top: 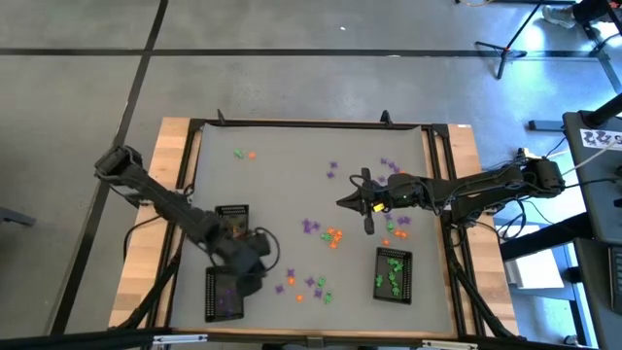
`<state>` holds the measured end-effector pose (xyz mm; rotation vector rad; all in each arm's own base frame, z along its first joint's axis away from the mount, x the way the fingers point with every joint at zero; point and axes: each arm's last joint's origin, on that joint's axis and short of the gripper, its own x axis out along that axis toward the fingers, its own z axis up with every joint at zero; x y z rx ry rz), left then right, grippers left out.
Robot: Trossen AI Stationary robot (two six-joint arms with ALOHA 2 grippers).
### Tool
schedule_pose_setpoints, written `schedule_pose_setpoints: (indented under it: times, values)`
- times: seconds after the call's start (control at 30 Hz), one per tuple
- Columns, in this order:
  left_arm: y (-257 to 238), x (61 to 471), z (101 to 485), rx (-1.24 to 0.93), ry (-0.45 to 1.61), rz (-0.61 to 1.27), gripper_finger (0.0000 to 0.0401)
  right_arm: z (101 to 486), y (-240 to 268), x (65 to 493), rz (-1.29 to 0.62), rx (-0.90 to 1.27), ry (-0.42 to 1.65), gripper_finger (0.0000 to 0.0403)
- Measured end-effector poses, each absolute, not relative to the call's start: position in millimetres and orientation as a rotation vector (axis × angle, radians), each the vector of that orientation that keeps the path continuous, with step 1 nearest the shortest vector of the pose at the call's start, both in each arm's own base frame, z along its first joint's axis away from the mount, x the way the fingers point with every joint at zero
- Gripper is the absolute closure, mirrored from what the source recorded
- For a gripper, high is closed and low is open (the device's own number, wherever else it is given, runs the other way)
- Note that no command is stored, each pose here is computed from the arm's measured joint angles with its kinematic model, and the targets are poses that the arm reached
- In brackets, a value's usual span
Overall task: Sort Halloween decoration
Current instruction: Put the purple spider toy into the bottom left black basket
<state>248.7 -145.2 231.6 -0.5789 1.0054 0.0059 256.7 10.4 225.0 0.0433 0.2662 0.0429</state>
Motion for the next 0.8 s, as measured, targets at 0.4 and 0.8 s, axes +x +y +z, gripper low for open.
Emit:
schedule_pose_setpoints:
  times: [0.4, 0.8]
  values:
    - [-148.5, 295.5, 168.8, -0.448, 1.128, -0.199, 0.0313, 224.4, 10.4, 256.6, 0.041, 0.043, 0.272, 0.0398]
    - [-180.5, 310.7, 157.7, -0.166, 1.29, -0.185, 0.0313, 224.8, 10.3, 256.7, 0.04, 0.043, 0.268, 0.0398]
